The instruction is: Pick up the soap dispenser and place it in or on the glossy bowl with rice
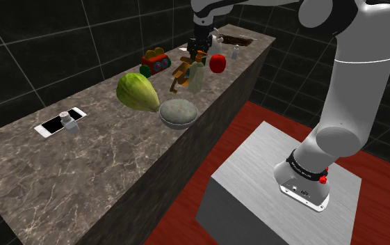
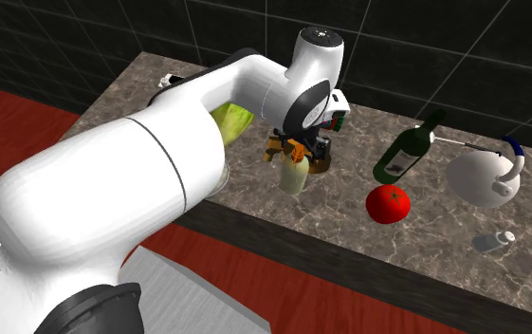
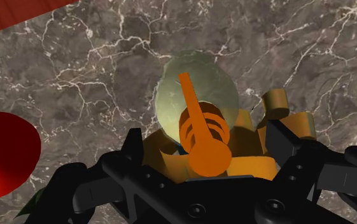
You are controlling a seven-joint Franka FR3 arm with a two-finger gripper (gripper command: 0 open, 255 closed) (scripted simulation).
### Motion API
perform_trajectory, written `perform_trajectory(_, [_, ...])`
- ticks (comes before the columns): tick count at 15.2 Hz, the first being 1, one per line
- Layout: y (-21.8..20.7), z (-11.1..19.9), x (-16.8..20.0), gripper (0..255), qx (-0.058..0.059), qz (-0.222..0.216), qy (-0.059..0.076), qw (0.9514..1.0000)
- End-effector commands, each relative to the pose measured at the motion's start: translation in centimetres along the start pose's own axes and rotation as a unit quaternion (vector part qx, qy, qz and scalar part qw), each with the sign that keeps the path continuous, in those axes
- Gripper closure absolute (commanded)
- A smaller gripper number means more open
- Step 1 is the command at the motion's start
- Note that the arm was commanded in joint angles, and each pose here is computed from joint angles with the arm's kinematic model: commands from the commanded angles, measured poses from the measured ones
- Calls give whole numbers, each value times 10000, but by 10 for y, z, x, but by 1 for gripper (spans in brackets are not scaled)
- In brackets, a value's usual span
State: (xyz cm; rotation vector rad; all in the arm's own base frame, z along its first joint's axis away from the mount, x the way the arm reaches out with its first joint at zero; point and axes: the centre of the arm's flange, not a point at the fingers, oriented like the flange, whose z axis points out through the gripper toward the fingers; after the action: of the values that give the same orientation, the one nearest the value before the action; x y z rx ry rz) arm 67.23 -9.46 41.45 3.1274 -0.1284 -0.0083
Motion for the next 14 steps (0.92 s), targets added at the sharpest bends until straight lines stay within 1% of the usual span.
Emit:
perform_trajectory(1, [0, 0, 0, 0, 0, 0, 0, 10000])
perform_trajectory(2, [0, 0, 0, 255, 0, 0, 0, 10000])
perform_trajectory(11, [0, 0, 0, 255, 0, 0, 0, 10000])
perform_trajectory(14, [0, -16, 0, 255, 0, 0, 0, 10000])
